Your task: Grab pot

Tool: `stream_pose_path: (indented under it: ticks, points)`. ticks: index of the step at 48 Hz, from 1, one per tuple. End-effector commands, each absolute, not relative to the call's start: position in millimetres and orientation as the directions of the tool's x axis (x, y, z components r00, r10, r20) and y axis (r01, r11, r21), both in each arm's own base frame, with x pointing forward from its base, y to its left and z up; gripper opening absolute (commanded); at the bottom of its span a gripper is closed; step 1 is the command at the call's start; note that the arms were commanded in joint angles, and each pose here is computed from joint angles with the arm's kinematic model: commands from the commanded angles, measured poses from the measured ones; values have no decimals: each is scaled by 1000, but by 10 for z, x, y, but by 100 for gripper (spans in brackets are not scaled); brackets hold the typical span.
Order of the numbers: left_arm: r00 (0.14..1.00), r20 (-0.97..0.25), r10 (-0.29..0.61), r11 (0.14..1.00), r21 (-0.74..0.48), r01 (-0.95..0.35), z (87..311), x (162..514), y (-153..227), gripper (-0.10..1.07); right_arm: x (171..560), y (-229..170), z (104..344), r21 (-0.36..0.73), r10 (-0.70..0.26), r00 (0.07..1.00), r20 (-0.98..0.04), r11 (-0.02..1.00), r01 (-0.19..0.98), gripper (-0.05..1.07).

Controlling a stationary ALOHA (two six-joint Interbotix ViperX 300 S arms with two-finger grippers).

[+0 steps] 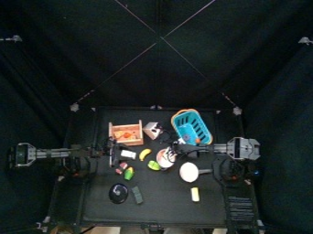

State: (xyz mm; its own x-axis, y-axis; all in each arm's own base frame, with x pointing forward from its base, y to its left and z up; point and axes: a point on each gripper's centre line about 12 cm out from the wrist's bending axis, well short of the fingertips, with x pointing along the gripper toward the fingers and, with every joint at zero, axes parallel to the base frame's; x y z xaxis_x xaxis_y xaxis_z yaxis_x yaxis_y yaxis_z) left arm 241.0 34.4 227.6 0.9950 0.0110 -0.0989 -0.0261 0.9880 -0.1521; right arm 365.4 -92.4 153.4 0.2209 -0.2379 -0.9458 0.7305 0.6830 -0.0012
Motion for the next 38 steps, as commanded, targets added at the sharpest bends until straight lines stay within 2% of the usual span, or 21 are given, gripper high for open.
stream_pose_path:
  ticks: [1, 16, 25, 38]
  points:
    - [996, -83, 16, 988, -154, -29, 2322, 2428, 359, 90, 3704, -919, 1750, 29, -250, 274, -929, 688, 726, 55]
    - [996, -84, 17, 987, -156, -30, 2317, 2425, 359, 90, 3696, -907, 1734, 24, -248, 268, -931, 689, 724, 55]
    - [996, -84, 17, 987, -156, -30, 2317, 2425, 359, 90, 3702, -880, 1810, 24, -253, 276, -927, 696, 718, 55]
    - [996, -84, 17, 987, -156, -30, 2317, 2425, 359, 90, 3675, -800, 1875, 30, -249, 286, -925, 704, 710, 44]
